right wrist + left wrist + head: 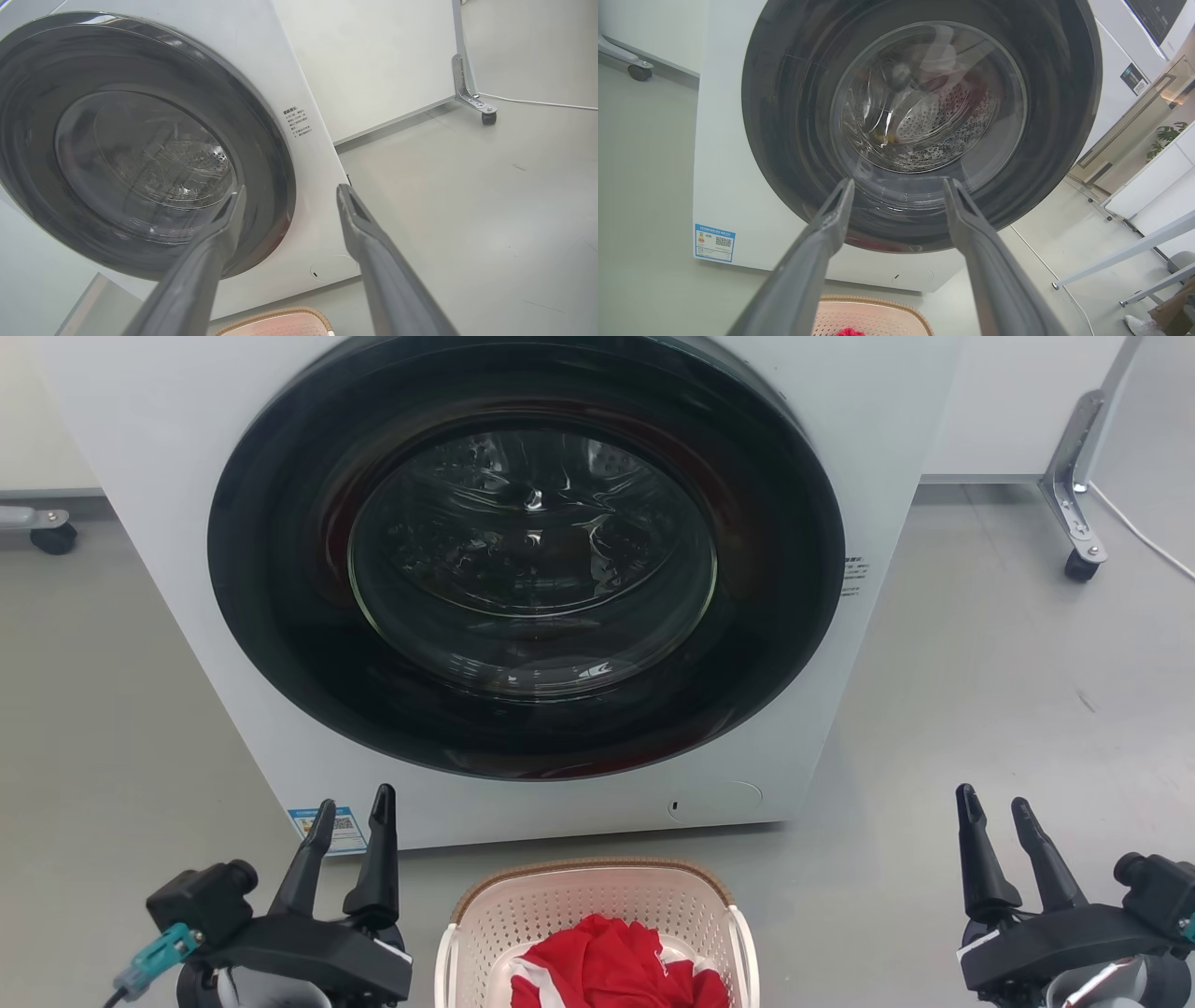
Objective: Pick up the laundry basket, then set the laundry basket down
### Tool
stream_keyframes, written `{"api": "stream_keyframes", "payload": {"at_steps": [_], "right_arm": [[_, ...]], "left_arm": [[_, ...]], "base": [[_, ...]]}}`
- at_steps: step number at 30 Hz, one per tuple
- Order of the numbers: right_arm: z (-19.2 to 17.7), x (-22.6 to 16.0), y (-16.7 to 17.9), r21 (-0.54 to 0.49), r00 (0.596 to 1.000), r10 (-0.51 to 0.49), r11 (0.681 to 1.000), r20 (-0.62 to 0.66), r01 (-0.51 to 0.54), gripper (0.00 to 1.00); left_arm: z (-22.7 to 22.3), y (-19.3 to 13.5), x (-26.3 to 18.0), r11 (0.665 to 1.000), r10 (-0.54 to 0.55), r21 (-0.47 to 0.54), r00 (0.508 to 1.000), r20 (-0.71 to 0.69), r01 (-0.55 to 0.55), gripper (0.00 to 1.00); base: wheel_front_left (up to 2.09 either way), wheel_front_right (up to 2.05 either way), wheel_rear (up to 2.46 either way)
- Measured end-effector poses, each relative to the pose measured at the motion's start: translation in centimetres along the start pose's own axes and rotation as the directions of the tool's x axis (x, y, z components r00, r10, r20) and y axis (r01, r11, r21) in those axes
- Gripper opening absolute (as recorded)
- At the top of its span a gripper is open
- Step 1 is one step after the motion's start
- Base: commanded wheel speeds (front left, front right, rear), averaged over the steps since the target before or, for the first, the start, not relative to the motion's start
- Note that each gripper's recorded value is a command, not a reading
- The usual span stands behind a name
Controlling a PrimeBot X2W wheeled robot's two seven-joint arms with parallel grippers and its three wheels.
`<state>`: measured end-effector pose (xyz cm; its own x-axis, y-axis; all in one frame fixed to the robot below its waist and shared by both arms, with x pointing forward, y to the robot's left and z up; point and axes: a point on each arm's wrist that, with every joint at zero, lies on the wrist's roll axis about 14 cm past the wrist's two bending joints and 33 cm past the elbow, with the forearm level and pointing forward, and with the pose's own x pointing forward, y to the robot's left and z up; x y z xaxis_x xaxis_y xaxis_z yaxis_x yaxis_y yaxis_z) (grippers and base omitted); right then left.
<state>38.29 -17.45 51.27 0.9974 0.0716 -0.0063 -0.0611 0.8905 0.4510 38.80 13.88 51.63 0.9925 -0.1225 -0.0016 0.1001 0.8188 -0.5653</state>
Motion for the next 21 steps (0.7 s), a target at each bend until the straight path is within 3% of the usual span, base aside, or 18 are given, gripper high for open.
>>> {"api": "stream_keyframes", "payload": {"at_steps": [9,21], "right_arm": [[-0.1,-0.1,0.6,-0.119,1.000,0.023,0.993,0.011,-0.022,1.00],[-0.1,-0.3,1.5,-0.282,0.997,0.069,0.958,0.031,-0.057,1.00]], "left_arm": [[-0.3,-0.7,-0.1,0.992,-0.023,0.123,1.000,0.007,0.022,1.00],[-0.7,-1.0,-0.3,0.965,-0.030,0.260,0.999,0.014,0.025,1.00]], "base": [[0.00,0.00,0.00],[0.00,0.00,0.00]]}}
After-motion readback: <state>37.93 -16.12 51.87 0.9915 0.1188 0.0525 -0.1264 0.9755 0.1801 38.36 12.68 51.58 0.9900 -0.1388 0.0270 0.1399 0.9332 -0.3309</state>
